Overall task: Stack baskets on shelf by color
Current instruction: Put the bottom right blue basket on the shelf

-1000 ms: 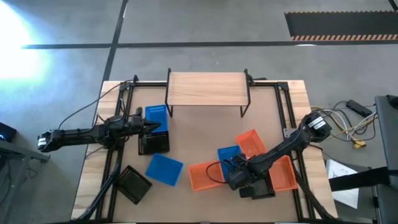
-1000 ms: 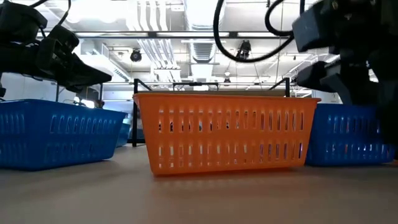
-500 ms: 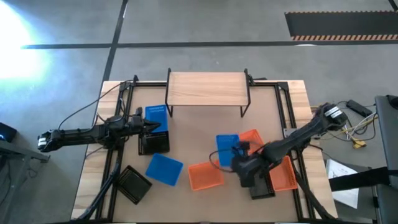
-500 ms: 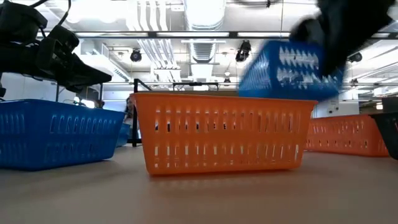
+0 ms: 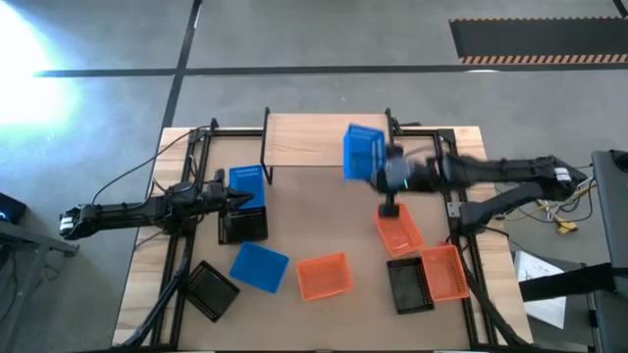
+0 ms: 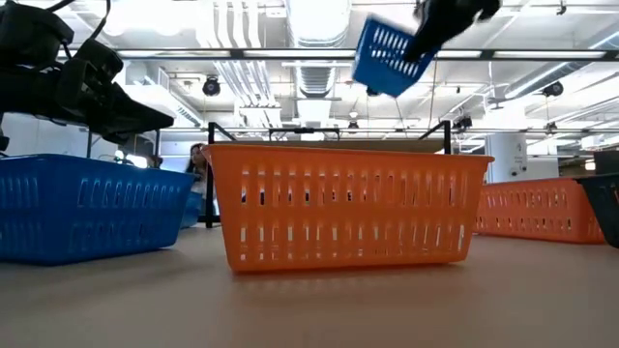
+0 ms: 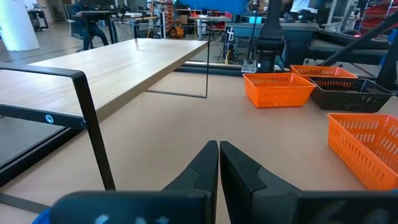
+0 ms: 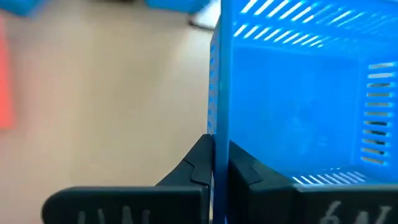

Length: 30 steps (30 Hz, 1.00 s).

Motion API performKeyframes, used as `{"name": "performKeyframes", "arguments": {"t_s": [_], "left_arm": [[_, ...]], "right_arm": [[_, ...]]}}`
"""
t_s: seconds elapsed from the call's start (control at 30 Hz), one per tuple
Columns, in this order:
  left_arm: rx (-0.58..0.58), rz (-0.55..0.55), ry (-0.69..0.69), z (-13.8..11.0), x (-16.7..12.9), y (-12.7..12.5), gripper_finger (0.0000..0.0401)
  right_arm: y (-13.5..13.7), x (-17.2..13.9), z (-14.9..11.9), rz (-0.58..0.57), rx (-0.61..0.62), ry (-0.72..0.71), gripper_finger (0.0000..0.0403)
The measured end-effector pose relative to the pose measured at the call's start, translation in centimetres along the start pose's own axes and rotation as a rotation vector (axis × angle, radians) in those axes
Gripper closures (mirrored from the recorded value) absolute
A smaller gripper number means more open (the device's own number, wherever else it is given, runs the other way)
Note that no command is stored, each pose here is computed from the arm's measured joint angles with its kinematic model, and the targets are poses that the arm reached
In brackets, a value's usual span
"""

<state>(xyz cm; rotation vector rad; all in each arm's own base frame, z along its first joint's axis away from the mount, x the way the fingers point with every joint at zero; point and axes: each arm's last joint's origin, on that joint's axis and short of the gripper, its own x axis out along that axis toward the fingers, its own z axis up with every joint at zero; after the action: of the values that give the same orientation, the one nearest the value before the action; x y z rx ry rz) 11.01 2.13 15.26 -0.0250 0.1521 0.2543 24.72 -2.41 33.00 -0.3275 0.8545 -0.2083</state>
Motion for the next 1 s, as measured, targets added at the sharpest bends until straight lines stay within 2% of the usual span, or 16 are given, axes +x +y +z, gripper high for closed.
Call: {"name": "performKeyframes", "arguments": {"t_s": [0.17, 0.3, 0.43, 0.57, 0.77, 1.0], "left_arm": [[0.000, 0.000, 0.000, 0.0, 0.0, 0.0, 0.0401], [0.000, 0.000, 0.000, 0.0, 0.0, 0.0, 0.0401], [0.000, 0.000, -0.001, 0.0, 0.0, 0.0, 0.0401], [0.000, 0.000, 0.000, 0.0, 0.0, 0.0, 0.0401], [0.000, 0.000, 0.000, 0.0, 0.0, 0.0, 0.0401], [0.000, 0.000, 0.000, 0.0, 0.0, 0.0, 0.0401]], "right_arm": [[-6.4, 3.1, -2.1, 0.064, 0.105, 0.094, 0.0394], [-8.9, 4.2, -3.3, 0.093, 0.142, 0.216, 0.0394], [-9.6, 5.2, -3.8, 0.154, 0.128, 0.342, 0.0394], [-9.8, 6.1, -3.7, 0.183, 0.124, 0.402, 0.0394], [-9.9, 6.6, -3.6, 0.195, 0.111, 0.422, 0.0394], [-9.9, 5.4, -3.5, 0.174, 0.055, 0.410, 0.0383]]}}
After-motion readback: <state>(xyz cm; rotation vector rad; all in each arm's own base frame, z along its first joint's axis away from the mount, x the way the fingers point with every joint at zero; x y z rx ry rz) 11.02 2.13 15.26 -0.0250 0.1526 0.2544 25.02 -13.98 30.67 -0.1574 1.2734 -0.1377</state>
